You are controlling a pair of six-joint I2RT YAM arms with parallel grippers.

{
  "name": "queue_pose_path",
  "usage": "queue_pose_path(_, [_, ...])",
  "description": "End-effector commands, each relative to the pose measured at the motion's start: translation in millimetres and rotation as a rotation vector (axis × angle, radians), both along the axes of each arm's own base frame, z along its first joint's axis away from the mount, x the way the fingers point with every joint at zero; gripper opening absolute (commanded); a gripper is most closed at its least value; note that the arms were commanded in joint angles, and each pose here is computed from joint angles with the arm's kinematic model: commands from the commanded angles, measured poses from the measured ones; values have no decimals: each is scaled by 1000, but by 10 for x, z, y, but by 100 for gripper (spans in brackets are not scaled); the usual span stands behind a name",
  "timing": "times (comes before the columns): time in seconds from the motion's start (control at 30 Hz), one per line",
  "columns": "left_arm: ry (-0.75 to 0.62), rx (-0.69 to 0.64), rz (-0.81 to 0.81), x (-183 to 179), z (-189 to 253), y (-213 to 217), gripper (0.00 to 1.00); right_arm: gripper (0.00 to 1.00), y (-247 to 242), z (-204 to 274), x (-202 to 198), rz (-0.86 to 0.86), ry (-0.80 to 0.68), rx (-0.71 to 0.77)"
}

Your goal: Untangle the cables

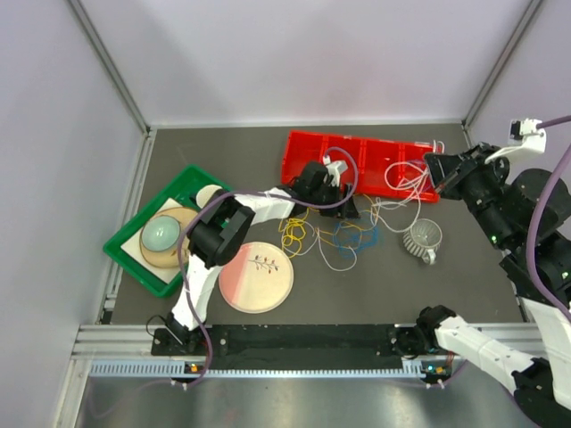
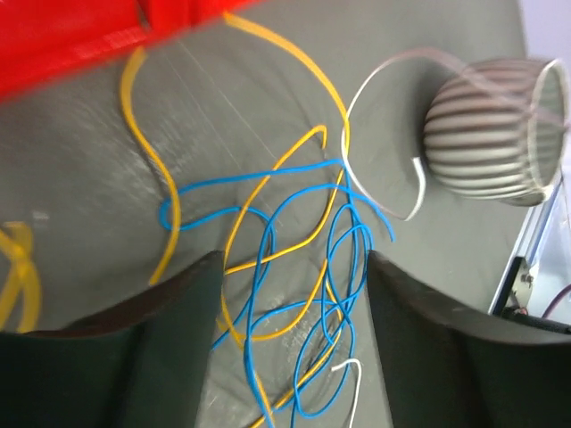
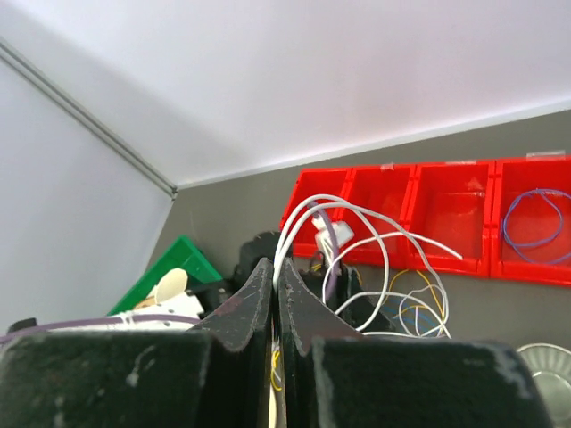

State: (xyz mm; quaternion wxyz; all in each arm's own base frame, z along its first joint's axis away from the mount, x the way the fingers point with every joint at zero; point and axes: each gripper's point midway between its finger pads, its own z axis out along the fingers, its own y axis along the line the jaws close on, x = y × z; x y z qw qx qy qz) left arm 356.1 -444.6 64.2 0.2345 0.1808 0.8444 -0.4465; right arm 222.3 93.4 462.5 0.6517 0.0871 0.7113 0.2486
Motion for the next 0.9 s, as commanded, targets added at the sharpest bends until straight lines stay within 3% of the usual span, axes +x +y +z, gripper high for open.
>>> queue_pose_path(0.0, [8,4,-27,-84,-90,-173,61,0,63,222,19,27,-71,12])
queue_pose_path(0.1, [27,26,-20,-95,-185,-149,42,0,72,217,36,27,-72,12])
queue_pose_path(0.13, [29,29,-25,-109,-201,-140,32,0,80,199,48,27,-68,12])
queue_pose_path(0.2, [32,61,-26,-123,-238,-86,0,0,74,185,63,21,-67,8])
queue_pose_path(0.33, [47,158,-8,-287,-316,220,0,0,39,177,115,-7,-70,-17])
queue_pose_path(0.47, [49,164,62,-451,-131,630,0,0,7,360,156,-24,-115,-57])
queue_pose_path(0.63, [75,167,145,-496,-122,996,0,0,-11,910,168,-30,-238,-88])
queue_pose_path(0.87, [112,203,145,-556,-335,1055,0,0,-17,1768,-18,0,-465,-54])
